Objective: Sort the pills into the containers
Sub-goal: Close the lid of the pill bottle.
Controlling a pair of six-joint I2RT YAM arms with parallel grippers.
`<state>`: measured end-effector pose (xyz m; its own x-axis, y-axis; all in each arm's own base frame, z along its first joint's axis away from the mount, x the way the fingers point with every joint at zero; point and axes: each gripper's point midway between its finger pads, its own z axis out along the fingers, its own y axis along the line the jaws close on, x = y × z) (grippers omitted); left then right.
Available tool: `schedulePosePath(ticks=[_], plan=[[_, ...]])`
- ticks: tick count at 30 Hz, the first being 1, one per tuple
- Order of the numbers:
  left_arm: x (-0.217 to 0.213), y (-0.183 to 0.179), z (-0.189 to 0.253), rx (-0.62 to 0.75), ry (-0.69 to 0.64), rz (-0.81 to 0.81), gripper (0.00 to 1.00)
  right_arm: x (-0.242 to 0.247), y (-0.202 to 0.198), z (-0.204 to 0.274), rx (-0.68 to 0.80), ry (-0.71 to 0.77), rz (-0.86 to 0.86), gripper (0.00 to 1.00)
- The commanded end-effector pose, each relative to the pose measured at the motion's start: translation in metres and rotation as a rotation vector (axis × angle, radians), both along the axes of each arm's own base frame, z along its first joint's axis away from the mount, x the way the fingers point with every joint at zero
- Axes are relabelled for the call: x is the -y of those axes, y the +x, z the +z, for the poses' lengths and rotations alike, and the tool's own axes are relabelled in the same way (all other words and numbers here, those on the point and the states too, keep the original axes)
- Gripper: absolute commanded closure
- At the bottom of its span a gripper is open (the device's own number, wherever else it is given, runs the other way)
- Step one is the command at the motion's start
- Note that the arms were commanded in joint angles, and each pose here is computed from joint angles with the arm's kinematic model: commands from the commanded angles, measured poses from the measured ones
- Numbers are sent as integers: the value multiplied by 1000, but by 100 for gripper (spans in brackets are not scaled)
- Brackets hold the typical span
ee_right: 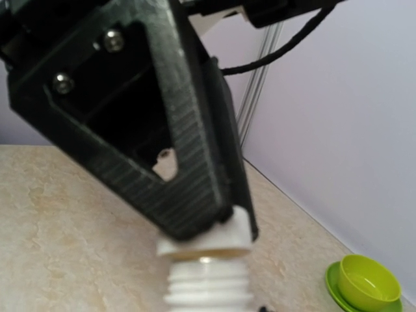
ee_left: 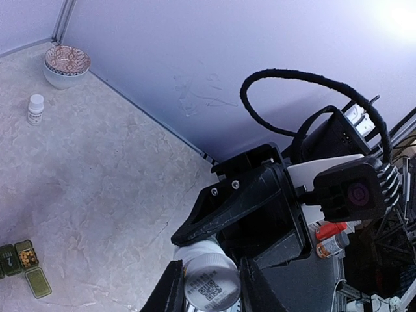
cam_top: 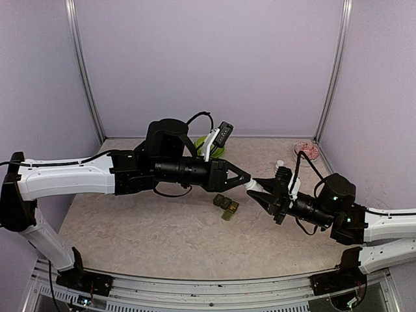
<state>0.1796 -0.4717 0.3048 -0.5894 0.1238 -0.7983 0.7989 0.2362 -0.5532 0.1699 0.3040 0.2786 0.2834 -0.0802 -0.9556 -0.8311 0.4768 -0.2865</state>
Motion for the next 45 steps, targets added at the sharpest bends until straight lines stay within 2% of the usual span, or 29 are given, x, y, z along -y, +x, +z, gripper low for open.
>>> schedulePosePath(ticks=[1,17,25,33,45], plan=[[3,-7,-16,-23,43,-49,76,5,-3,21,43,57,-8,84],[-3,3,-18,-12,50,5,76,4,-9,23,41,69,27,84],[0,-6,-9,-24,-5,-42,76,-6,-9,17,24,61,56,85],[1,-7,-21,-46,27,-47,75,-8,-8,23,40,61,53,85],[1,9,-66,-275,122,48,75,4,14,22,110,4,-151,87]])
